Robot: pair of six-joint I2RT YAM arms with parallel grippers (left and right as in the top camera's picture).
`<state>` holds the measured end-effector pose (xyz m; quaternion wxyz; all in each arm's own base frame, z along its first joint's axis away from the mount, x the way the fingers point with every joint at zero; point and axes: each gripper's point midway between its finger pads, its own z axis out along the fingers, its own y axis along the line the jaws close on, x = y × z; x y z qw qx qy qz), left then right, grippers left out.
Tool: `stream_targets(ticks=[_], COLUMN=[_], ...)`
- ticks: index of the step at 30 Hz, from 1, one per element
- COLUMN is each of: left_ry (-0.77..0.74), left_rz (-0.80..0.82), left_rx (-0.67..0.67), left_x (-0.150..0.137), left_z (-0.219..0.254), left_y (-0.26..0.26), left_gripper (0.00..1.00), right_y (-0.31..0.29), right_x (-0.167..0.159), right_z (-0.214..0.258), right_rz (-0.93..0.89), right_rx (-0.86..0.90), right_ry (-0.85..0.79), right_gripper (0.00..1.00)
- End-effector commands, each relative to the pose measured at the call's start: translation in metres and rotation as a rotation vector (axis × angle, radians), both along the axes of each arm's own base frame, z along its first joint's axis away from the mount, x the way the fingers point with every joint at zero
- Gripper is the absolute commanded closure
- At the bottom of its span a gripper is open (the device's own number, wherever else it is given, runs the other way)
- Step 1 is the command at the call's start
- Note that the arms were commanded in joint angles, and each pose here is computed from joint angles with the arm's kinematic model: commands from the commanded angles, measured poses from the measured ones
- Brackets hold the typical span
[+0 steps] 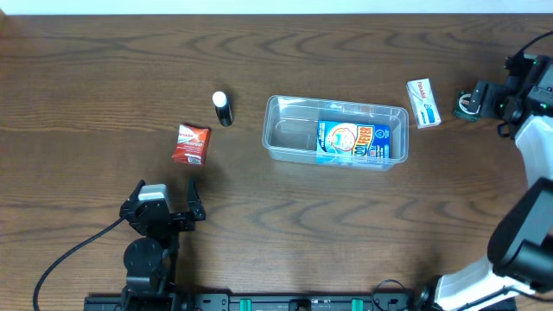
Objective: Pack container
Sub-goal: 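Move the right gripper to the green Zam-Buk tin and grasp it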
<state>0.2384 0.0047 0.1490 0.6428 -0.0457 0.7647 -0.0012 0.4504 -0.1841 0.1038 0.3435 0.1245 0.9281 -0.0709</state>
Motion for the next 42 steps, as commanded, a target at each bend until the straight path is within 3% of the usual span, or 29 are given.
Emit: stream_targets(ticks=[1,7,16,25,31,35,42], left_ry=[0.027,0.027,0.027,0.028,0.027,0.027,0.027], left_rz=[-0.011,-0.011,-0.011,-0.011,-0.011,-0.011,-0.011], left_rx=[0.016,0.016,0.016,0.016,0.016,0.016,0.016], left_x=[-0.001,-0.001,-0.001,-0.001,-0.001,-0.001,-0.001], left_z=[-0.008,-0.008,-0.008,-0.008,-0.008,-0.008,-0.008], left_y=[-0.001,-0.001,-0.001,-0.001,-0.001,-0.001,-0.001], left_gripper=[0.02,0.02,0.02,0.02,0.02,0.02,0.02], right_y=[-0.001,0.005,0.011,0.010,0.006,0.006,0.006], right_x=[0.012,0.032,0.036,0.036,0.040,0.040,0.040], right_z=[-0.023,-0.053,-0.087,-0.098,-0.089,-0.089,-0.087], right_rz=[-0.007,0.039,0.056,0.052,0.044,0.044,0.044], right_rx=[-0.006,-0.015,-0.003,-0.003,-0.020,-0.019,-0.019], right_ry=[0.018,0.004,0.041,0.053,0.037,0.040,0.040], right_gripper=[0.01,0.01,0.02,0.15,0.18,0.28,0.34])
